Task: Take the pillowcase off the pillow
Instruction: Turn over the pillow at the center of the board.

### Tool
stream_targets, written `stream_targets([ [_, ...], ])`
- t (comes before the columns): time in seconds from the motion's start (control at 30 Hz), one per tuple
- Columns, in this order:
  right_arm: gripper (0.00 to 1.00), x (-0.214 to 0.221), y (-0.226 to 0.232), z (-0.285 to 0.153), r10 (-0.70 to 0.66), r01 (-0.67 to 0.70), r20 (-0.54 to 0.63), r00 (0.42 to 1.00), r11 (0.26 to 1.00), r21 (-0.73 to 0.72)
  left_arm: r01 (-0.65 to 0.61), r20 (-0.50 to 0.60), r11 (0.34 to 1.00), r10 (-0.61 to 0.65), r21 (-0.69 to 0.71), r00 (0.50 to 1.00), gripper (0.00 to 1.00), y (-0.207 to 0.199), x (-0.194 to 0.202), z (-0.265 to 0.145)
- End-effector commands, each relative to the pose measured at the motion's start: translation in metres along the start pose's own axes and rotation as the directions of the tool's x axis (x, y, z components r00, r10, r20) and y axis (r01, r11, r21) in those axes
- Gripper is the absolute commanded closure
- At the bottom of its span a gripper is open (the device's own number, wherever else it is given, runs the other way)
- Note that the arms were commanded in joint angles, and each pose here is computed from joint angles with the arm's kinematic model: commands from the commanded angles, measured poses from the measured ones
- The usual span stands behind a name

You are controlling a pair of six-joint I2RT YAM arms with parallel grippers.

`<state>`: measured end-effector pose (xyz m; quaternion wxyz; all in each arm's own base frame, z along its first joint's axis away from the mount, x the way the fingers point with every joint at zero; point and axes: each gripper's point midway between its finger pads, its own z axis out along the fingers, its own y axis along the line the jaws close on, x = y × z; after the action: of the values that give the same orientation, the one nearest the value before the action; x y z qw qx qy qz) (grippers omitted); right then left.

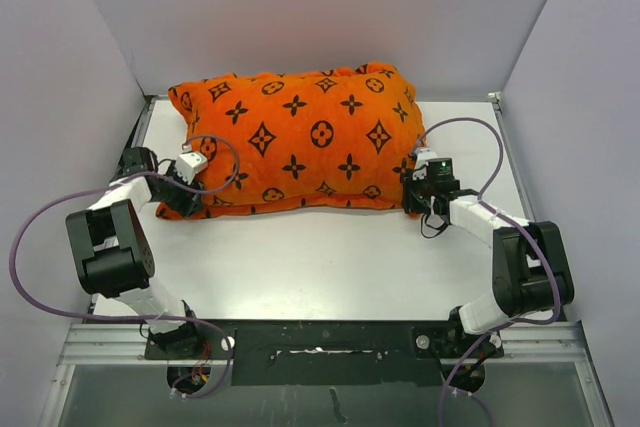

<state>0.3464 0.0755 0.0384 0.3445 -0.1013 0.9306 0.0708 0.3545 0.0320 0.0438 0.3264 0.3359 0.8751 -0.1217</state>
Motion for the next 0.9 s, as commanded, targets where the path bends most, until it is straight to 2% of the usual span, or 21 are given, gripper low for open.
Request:
stream_targets([
  [0.0,0.73,-0.029,0.015,-0.005,-0.002,0.009,0.103,0.995,0.998,-0.065,-0.008,0.044,0.995,0.012,-0.095,0.999,0.5,0.025,-0.009,0.008],
  [0.03,0.76,-0.028,0.016,-0.007,-0.003,0.009,0.103,0.995,0.998,-0.065,-0.005,0.046,0.996,0.01,-0.089,0.999,0.58,0.023,-0.008,0.009],
  [0.1,0.83,-0.027,0.017,-0.012,0.004,0.003,0.105,0.995,0.998,-0.062,-0.001,0.048,0.997,0.004,-0.081,0.999,0.82,0.018,-0.005,0.008],
  [0.17,0.9,-0.025,0.018,-0.018,0.01,-0.003,0.107,0.994,0.998,-0.062,0.008,0.05,0.996,-0.003,-0.087,0.999,0.98,0.015,-0.005,0.003],
  [0.23,1.0,-0.021,0.02,-0.024,0.016,-0.009,0.105,0.994,0.998,-0.059,0.019,0.062,0.996,-0.013,-0.092,0.998,1.0,0.013,-0.009,-0.007],
  [0.43,1.0,-0.012,0.026,-0.047,0.056,-0.053,0.085,0.995,0.998,-0.04,0.073,0.089,0.994,-0.066,-0.078,0.994,1.0,0.004,-0.017,-0.051],
  [0.73,1.0,0.004,0.055,-0.104,0.149,-0.147,0.168,0.974,0.989,-0.027,0.13,0.099,0.99,-0.134,0.047,0.986,1.0,-0.038,-0.023,-0.111],
  [0.87,1.0,0.009,0.072,-0.142,0.146,-0.145,0.206,0.968,0.989,-0.021,0.124,0.149,0.991,-0.131,0.056,0.98,1.0,-0.055,-0.043,-0.152],
])
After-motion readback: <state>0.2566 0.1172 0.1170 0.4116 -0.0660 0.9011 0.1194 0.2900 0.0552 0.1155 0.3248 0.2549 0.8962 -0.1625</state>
